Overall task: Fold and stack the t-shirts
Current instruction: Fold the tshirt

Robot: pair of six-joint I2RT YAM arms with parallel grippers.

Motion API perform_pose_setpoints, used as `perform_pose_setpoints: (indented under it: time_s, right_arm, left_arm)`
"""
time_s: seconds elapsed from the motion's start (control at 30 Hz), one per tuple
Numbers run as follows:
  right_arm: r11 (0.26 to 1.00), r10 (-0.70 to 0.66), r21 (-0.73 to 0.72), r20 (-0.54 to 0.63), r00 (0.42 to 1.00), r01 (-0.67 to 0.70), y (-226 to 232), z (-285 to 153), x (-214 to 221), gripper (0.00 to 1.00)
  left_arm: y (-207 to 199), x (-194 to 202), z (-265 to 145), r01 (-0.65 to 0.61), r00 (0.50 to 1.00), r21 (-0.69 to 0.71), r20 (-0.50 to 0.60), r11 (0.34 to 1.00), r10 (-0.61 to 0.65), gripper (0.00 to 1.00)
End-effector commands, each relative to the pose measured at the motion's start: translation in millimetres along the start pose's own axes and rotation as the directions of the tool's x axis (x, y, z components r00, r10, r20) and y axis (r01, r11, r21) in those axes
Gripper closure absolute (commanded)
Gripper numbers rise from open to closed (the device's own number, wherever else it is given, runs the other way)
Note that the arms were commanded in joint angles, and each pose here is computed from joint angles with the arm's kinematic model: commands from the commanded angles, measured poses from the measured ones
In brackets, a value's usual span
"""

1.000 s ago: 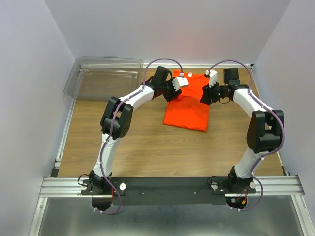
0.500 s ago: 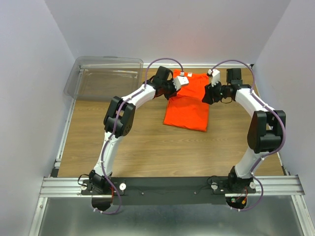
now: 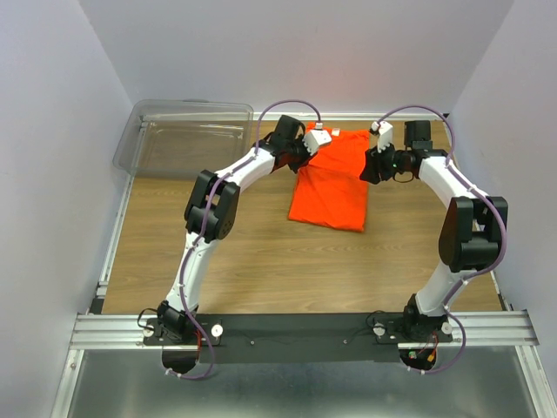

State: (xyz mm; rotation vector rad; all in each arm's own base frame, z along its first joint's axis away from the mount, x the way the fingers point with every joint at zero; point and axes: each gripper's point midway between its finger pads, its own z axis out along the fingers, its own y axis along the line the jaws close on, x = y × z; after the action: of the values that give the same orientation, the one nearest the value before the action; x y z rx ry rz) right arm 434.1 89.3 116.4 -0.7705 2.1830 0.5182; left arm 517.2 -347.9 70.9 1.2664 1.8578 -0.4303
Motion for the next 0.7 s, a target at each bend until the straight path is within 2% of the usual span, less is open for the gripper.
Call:
perform_pose_setpoints:
  time_s: [0.0, 0.2, 0.27, 0.3, 0.4, 0.43, 0.47, 0.53, 0.57, 0.6, 0.63, 0.67]
  right_arm:
    - [1.000, 0.005, -0.023, 0.010, 1.000, -0.005, 9, -9, -1, 0.44]
    - [1.000, 0.007, -0.026, 0.008, 1.000, -0.007, 9, -9, 0, 0.44]
    - [1.000, 0.000, -0.029, 0.008, 1.000, 0.000, 10, -9, 0, 0.44]
    - [0.999, -0.005, -0.036, 0.005, 1.000, 0.005, 11, -10, 1, 0.43]
    - [0.987, -0.077, -0.140, 0.004, 0.997, 0.077, 30, -13, 8, 0.42]
    - [0.979, -0.104, -0.178, 0.007, 0.995, 0.103, 37, -14, 11, 0.42]
    - [0.955, -0.165, -0.248, 0.021, 0.986, 0.165, 50, -18, 17, 0.42]
    - [0.921, -0.230, -0.311, 0.049, 0.972, 0.234, 67, -26, 25, 0.42]
    - [0.872, -0.308, -0.371, 0.089, 0.947, 0.319, 81, -32, 32, 0.42]
    - [0.841, -0.356, -0.394, 0.115, 0.927, 0.372, 91, -37, 36, 0.40]
    - [0.810, -0.387, -0.430, 0.120, 0.914, 0.399, 104, -39, 52, 0.39]
    - [0.759, -0.479, -0.415, 0.164, 0.862, 0.501, 110, -46, 51, 0.38]
  left_arm:
    - [21, 16, 2, 0.060, 0.997, -0.084, -0.043, 0.995, -0.064, 1.00]
    - [24, 22, 6, 0.082, 0.994, -0.085, -0.059, 0.993, -0.087, 1.00]
    - [25, 22, 7, 0.094, 0.993, -0.091, -0.061, 0.991, -0.100, 0.86]
    - [28, 23, 7, 0.099, 0.992, -0.116, -0.065, 0.988, -0.107, 0.69]
    - [49, 8, -7, 0.111, 0.992, -0.224, -0.033, 0.968, -0.121, 0.53]
    - [55, 3, -11, 0.114, 0.993, -0.263, -0.007, 0.958, -0.120, 0.48]
    - [65, -20, -30, 0.117, 0.993, -0.312, 0.046, 0.943, -0.109, 0.46]
    - [72, -35, -50, 0.154, 0.986, -0.381, 0.126, 0.912, -0.114, 0.42]
    - [75, -68, -81, 0.169, 0.974, -0.405, 0.208, 0.899, -0.090, 0.42]
    - [67, -64, -88, 0.193, 0.968, -0.395, 0.226, 0.898, -0.109, 0.41]
    - [63, -83, -102, 0.234, 0.945, -0.372, 0.305, 0.898, -0.120, 0.41]
    - [56, -114, -138, 0.228, 0.920, -0.356, 0.384, 0.906, -0.080, 0.39]
